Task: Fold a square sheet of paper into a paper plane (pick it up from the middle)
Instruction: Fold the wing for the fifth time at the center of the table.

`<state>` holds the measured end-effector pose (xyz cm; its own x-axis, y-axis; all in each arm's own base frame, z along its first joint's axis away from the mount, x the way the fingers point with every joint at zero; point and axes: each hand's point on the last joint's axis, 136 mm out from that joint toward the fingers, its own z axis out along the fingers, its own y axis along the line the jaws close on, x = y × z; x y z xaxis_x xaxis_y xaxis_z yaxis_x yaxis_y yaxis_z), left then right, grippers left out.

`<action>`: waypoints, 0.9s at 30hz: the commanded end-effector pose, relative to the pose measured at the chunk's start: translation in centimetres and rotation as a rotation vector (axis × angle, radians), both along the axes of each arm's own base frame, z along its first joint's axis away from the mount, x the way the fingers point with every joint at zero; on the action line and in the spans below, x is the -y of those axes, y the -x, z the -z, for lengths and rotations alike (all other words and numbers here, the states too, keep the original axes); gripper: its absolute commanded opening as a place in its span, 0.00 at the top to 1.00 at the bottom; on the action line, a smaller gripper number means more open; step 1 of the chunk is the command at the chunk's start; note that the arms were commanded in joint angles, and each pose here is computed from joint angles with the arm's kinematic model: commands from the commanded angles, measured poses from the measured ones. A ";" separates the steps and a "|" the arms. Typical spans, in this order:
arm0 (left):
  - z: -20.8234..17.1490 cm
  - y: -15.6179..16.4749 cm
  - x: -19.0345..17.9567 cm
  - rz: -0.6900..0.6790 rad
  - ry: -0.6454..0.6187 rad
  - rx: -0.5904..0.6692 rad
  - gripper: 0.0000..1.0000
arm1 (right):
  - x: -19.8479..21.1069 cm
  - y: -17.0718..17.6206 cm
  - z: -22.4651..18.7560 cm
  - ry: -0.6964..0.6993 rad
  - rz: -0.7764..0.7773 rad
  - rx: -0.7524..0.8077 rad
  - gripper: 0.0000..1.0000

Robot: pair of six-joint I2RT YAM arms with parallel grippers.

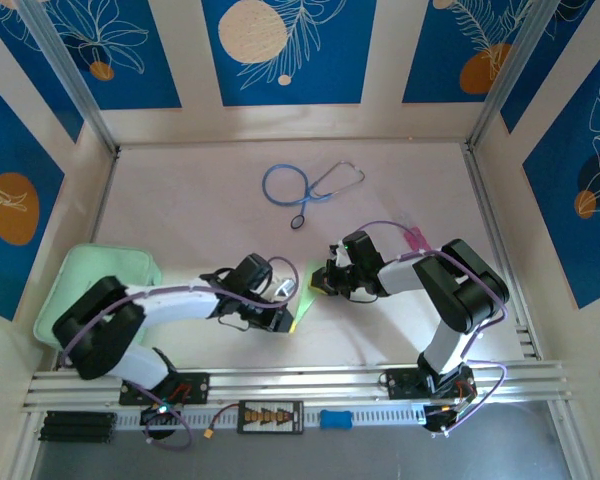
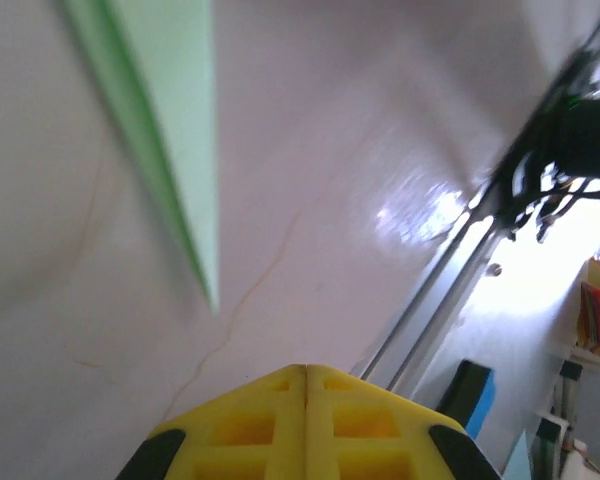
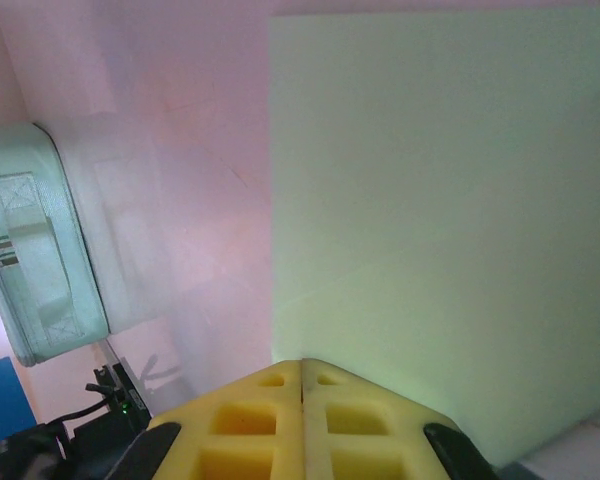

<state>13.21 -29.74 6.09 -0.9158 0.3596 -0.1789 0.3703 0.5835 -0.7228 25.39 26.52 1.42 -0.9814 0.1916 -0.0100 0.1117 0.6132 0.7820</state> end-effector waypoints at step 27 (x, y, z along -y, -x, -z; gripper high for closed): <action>3.2 -9.5 4.9 -0.132 -0.037 0.096 1.00 | 2.5 2.4 3.5 0.127 0.086 -0.126 0.92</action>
<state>21.71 -34.47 3.18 -0.9422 0.2416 -0.2320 0.3347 0.6512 -0.6811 25.49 26.56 1.54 -0.9733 0.2291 -0.0103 0.1338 0.6038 0.7858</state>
